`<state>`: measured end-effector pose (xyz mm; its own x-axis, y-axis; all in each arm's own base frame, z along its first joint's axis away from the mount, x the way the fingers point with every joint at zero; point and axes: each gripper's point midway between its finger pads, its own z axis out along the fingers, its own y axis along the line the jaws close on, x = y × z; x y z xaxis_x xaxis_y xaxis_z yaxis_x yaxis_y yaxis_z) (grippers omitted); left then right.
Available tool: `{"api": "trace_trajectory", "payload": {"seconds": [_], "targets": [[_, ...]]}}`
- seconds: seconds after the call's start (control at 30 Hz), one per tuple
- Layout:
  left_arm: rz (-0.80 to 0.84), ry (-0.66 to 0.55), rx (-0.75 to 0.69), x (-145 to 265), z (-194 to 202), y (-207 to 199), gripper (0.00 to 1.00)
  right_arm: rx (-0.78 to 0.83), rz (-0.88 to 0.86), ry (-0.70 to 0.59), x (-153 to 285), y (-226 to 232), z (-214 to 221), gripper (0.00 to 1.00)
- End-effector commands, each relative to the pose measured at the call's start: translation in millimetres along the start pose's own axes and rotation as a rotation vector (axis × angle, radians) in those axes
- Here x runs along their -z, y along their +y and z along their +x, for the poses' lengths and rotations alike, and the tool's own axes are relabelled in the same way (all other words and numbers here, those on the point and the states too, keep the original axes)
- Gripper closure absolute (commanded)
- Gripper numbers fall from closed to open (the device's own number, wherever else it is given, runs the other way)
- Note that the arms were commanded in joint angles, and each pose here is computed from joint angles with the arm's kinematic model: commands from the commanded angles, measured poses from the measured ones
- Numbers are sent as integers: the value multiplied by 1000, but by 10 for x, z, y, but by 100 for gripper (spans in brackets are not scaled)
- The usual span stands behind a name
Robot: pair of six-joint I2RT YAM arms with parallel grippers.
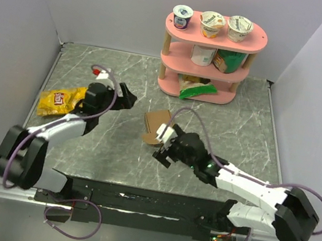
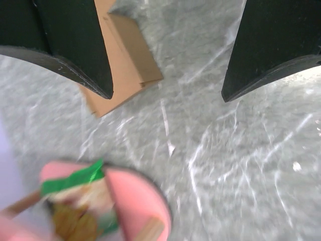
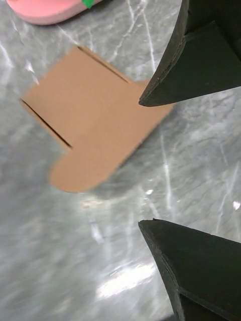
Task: Fold the paper box
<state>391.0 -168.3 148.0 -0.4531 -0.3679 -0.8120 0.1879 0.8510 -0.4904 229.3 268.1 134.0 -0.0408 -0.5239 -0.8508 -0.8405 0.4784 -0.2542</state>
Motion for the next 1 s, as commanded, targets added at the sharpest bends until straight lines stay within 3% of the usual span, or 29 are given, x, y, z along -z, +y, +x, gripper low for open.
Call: {"api": "trace_trajectory", "payload": {"seconds": [0.0,0.5,0.6,0.63,0.73,0.83,0.97], "targets": [[44,-44,66,302,-224,-146,4,202,245,-14,-111,-309,-95,0],[107,-132,68,719,-569,-336,4,514,340,162,-732,-386,184,6],[111,-136,67,727,-599,-346,4,559,389,190,-763,-454,159,25],[112,-138,69,727,-603,-348,4,578,384,205,-766,-439,170,40],[115,-136,70,732,-600,-347,4,577,371,208,-753,-403,126,58],[120,-133,71,742,-586,-353,4,560,356,213,-654,-394,69,67],[138,-129,69,760,-582,-387,4,510,280,229,-510,-310,-22,71]]}}
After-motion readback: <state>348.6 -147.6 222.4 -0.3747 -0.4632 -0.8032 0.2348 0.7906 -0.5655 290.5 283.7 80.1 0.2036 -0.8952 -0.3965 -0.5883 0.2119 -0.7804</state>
